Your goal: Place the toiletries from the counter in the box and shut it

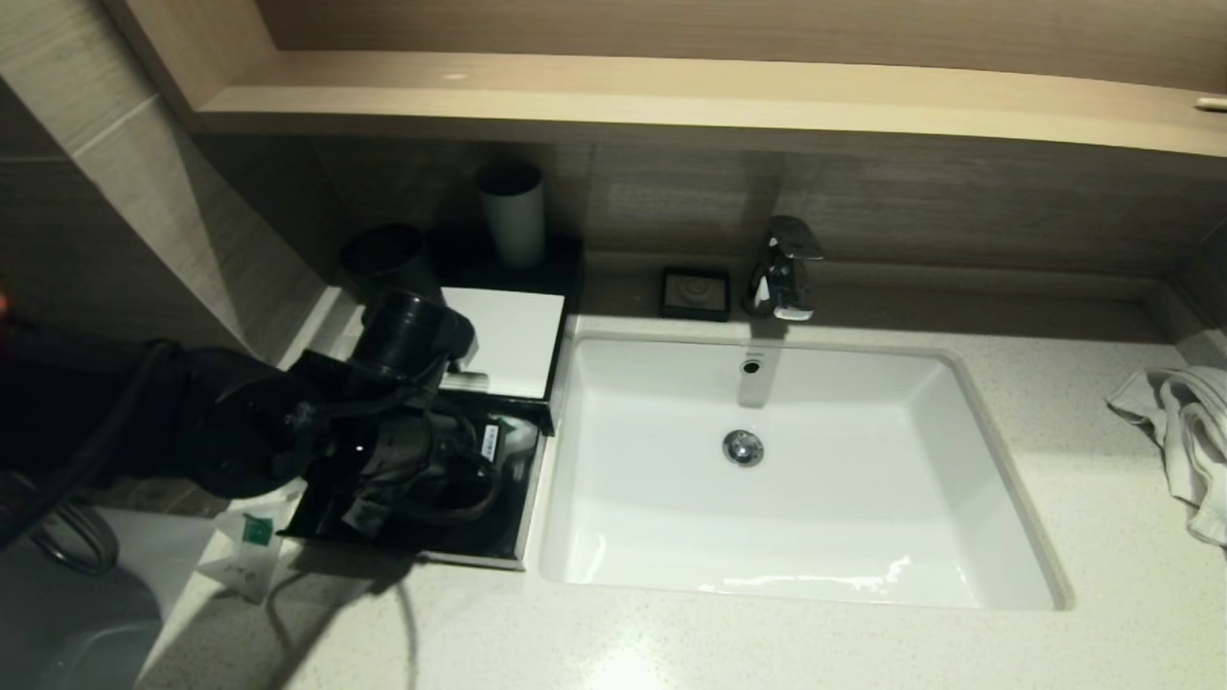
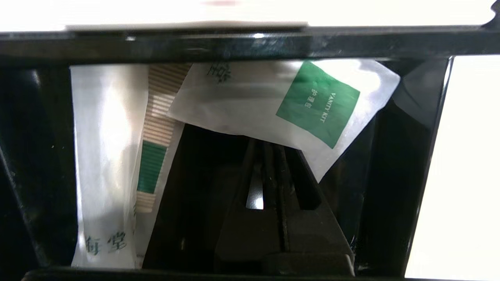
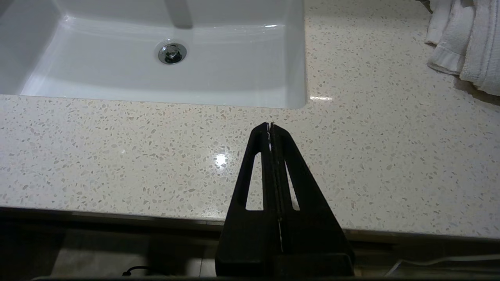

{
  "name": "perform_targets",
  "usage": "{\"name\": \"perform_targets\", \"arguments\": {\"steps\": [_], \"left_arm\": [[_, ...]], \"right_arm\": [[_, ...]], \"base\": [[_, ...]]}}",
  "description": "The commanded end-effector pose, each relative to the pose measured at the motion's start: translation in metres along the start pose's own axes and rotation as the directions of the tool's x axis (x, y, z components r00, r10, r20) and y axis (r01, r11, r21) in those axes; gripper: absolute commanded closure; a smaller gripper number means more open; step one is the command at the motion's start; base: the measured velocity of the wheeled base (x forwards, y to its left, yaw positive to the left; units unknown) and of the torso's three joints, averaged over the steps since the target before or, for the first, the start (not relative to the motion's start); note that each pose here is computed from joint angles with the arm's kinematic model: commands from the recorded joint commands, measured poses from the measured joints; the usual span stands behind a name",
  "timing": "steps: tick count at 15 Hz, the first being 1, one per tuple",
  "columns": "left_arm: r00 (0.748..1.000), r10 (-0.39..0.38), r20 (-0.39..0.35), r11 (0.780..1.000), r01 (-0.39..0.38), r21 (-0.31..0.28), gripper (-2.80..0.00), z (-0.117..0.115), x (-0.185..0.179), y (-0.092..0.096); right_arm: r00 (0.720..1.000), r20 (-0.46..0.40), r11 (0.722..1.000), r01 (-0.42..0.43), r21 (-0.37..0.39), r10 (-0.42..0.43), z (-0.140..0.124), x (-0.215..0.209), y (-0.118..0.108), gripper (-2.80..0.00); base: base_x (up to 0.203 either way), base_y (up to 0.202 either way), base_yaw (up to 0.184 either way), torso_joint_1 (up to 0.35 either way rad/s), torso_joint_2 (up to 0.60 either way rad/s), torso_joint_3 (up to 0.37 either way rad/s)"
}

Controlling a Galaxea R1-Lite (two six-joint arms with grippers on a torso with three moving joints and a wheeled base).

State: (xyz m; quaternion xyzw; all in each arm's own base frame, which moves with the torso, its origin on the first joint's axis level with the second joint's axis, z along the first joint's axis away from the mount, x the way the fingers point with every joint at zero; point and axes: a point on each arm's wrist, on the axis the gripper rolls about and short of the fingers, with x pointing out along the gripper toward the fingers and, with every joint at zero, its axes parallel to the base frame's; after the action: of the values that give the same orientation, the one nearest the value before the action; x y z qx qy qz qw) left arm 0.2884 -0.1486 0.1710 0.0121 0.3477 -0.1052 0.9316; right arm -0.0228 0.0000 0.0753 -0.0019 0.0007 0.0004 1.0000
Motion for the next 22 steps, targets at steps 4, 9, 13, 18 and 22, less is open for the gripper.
{"name": "perform_targets", "arguments": {"steps": [4,9,13,18,22], "left_arm": [[0.999,-0.006,0.034,1.0,0.006,-0.01,0.0,0.007,-0.008,0.0],[0.999,-0.008,0.04,1.0,0.008,-0.01,0.0,0.001,-0.024,0.004],[0.998,-0.013,0.064,1.0,0.014,-0.015,0.0,-0.002,-0.041,0.008],[0.99,-0.024,0.136,0.999,0.028,-0.029,0.0,-0.006,-0.079,0.016],[0.983,-0.002,0.184,0.998,0.012,-0.055,0.0,-0.011,-0.103,0.029]], "right_arm": [[1.0,0.0,1.0,-0.001,-0.001,0.001,0.0,0.0,0.0,0.0],[1.0,0.0,1.0,0.001,-0.001,-0.001,0.0,0.0,0.0,0.0],[1.0,0.0,1.0,-0.002,-0.001,0.002,0.0,0.0,0.0,0.0],[1.0,0.0,1.0,-0.001,-0.001,0.001,0.0,0.0,0.0,0.0],[1.0,0.0,1.0,-0.001,-0.001,0.001,0.0,0.0,0.0,0.0]], "base": [[0.0,0.0,0.0,0.0,0.0,0.0],[0.0,0.0,0.0,0.0,0.0,0.0],[0.0,0.0,0.0,0.0,0.0,0.0],[0.0,0.0,0.0,0.0,0.0,0.0],[0.0,0.0,0.0,0.0,0.0,0.0]]}}
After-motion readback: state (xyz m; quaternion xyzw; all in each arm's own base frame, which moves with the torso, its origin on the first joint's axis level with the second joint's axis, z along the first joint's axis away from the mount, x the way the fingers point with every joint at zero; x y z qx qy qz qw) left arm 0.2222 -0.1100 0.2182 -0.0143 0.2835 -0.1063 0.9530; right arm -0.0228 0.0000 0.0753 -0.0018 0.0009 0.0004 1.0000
